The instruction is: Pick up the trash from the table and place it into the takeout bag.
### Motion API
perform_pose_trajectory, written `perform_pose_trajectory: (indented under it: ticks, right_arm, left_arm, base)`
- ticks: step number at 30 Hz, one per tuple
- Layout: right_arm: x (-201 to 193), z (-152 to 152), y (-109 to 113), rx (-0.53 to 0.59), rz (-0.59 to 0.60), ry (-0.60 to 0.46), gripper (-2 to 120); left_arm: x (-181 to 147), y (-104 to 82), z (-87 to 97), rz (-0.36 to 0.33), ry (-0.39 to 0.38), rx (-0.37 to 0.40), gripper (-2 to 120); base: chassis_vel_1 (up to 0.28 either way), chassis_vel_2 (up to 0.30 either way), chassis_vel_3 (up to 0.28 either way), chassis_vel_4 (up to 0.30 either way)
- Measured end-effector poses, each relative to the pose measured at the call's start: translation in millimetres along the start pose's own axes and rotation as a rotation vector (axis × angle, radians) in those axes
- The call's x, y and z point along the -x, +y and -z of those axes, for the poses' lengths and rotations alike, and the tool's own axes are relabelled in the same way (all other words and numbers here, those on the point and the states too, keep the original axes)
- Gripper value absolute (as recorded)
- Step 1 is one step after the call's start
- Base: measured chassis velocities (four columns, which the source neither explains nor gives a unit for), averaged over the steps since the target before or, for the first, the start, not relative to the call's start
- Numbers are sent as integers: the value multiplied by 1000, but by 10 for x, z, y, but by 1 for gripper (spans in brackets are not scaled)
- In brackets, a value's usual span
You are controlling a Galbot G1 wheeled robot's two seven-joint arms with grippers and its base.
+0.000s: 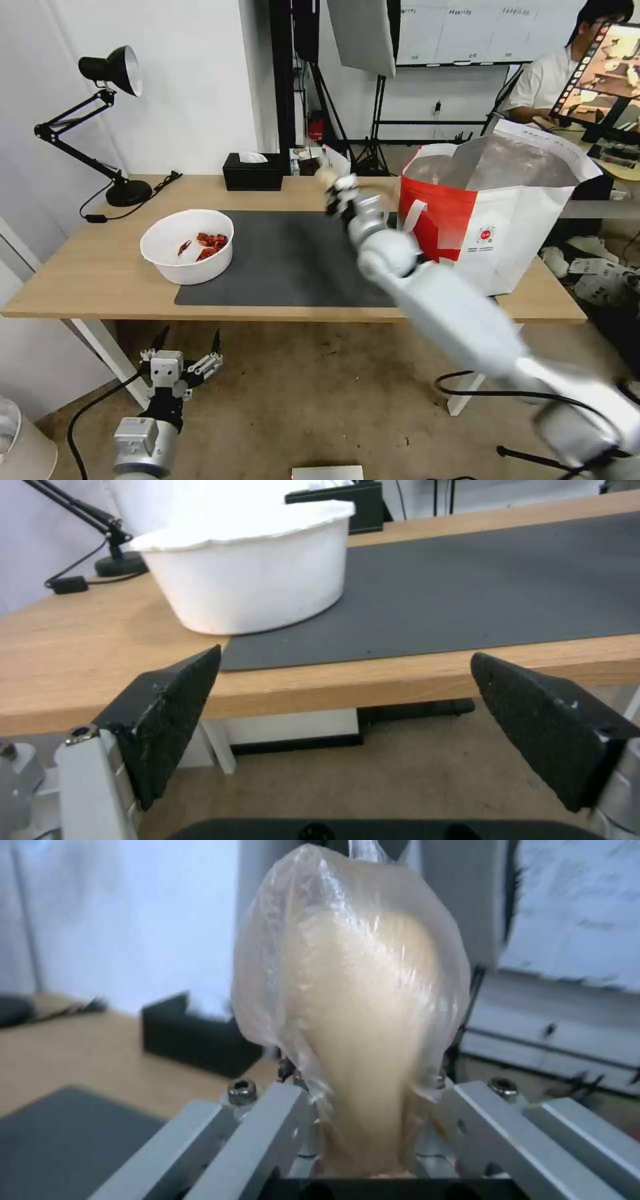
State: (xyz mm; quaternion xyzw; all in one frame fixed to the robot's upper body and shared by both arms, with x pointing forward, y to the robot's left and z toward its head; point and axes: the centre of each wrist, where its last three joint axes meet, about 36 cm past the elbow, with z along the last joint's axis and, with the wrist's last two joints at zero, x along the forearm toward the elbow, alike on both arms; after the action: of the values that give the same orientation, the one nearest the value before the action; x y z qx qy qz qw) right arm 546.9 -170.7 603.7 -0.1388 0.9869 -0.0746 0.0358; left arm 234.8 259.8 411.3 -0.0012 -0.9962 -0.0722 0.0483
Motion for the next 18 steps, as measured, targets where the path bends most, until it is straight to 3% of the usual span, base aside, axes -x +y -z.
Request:
perform_pose_trajectory:
  ticks: [1,4,5,8,15,18]
  right_arm:
    - [0,0,0,0,0,0,9]
    - [-319,438,-465,-27,-95,60,8]
    - [-319,438,-465,-27,-95,60,8]
    - [-491,575,-832,-47,-176,161,8]
    - [-612,568,-1099,-63,-255,284,9]
    - [-655,607,-1111,-72,-273,323,18]
  left_arm:
    - [0,0,0,0,0,0,100]
    - [-13,-57,-9,-14,2,2,100]
    - [-13,-57,-9,-14,2,2,100]
    - [-34,-128,-22,-30,5,2,100]
    - [-56,-202,3,-50,0,-6,100]
    - [-78,-209,24,-52,-1,-8,100]
  base:
    - [0,0,0,0]
    - [0,0,0,0]
    - [0,0,0,0]
    - [0,0,0,0]
    - [0,0,0,0]
    - [0,0,0,0]
